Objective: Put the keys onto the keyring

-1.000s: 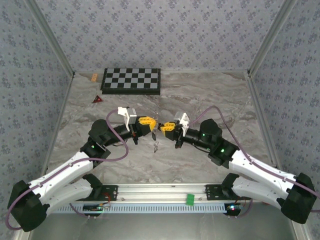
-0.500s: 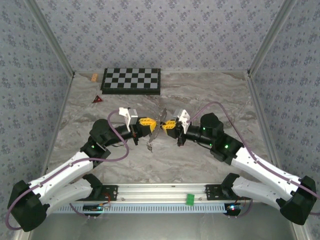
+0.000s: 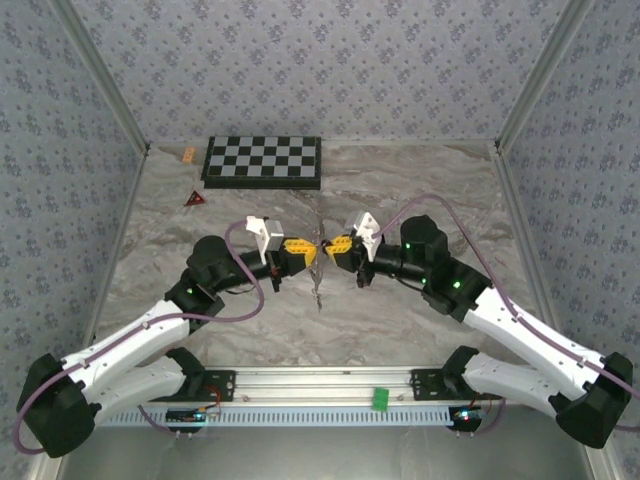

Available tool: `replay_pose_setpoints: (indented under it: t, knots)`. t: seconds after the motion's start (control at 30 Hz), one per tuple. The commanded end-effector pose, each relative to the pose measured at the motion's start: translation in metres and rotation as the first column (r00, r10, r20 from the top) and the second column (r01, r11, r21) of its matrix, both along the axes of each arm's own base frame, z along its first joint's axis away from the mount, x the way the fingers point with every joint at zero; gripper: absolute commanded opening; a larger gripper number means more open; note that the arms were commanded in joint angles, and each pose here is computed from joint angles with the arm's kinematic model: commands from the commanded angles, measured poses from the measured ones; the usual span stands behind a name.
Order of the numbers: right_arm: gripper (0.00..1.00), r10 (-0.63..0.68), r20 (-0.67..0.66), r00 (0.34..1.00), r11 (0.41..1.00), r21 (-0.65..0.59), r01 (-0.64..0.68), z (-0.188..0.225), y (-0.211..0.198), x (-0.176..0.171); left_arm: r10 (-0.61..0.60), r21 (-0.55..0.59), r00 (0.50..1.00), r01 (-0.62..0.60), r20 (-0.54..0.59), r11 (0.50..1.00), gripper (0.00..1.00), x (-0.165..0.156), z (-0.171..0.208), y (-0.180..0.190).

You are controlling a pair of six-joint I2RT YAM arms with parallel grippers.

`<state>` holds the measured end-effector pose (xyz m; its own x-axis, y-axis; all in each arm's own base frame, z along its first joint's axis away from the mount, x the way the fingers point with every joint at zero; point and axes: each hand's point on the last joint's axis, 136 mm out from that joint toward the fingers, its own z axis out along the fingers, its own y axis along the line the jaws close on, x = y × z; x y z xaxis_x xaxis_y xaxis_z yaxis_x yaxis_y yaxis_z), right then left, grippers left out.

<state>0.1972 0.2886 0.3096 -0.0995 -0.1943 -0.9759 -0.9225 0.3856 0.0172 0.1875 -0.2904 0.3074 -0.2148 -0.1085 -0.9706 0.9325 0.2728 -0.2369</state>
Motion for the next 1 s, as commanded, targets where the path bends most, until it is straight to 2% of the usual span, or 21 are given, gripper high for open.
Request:
replay_pose_setpoints:
  t: [0.0,0.3,0.63,0.97]
  knots:
    - [0.00,0.057,0.028,0.998,0.998,0.013,-0.057,0.015,0.005,-0.008,-0.033,-0.023,0.998,0.034,0.054,0.999,0.00,-0.007,0.021,-0.003]
    - [0.00,0.064,0.032,0.997,0.997,-0.048,-0.062,0.014,0.007,-0.006,-0.053,-0.002,0.998,0.053,0.046,0.999,0.00,-0.008,0.019,-0.008]
    - [0.00,-0.012,0.073,0.997,0.992,-0.127,0.021,0.008,-0.010,0.006,-0.026,-0.008,0.997,0.027,0.070,1.000,0.00,-0.009,0.024,-0.002]
    - [0.00,0.001,0.079,0.997,0.983,-0.184,0.013,-0.005,-0.015,0.004,0.011,-0.045,0.997,-0.008,0.082,0.999,0.00,-0.008,0.033,0.006]
